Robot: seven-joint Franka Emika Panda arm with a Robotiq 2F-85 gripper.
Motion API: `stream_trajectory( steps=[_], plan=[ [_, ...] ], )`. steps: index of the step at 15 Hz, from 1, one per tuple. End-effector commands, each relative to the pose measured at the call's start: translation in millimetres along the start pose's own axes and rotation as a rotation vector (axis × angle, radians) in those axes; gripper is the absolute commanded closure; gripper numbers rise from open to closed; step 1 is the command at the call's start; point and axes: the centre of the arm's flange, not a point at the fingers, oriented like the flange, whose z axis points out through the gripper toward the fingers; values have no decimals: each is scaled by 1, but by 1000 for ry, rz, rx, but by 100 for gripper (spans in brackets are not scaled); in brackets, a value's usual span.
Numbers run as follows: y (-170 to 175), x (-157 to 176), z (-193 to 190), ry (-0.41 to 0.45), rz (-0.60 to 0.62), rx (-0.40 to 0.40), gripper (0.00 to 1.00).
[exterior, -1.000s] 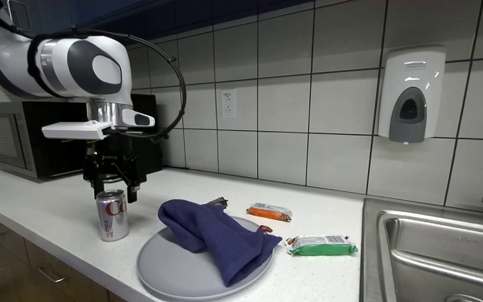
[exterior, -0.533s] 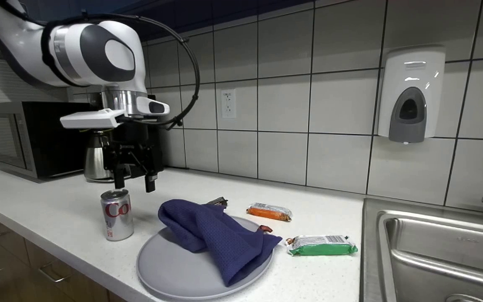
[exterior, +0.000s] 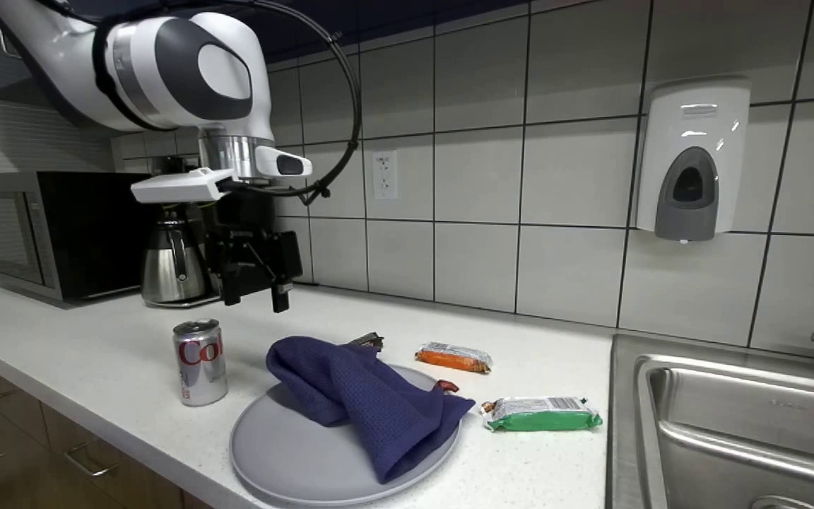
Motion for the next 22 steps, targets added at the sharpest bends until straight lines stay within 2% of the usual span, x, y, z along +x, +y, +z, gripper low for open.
stream_trajectory(
  steps=[1,7,11,12,13,22],
  plan=[
    [21,1,-6,-4,117,-43,0],
    [63,0,-4,-21,339,-74,0],
    [89,-5,-7,-56,457,-47,0],
    [95,-8,-8,-54,427,-14,0],
    [85,0,5,-44,418,-39,0],
    [91,0,8,-53,442,-32,0]
  ],
)
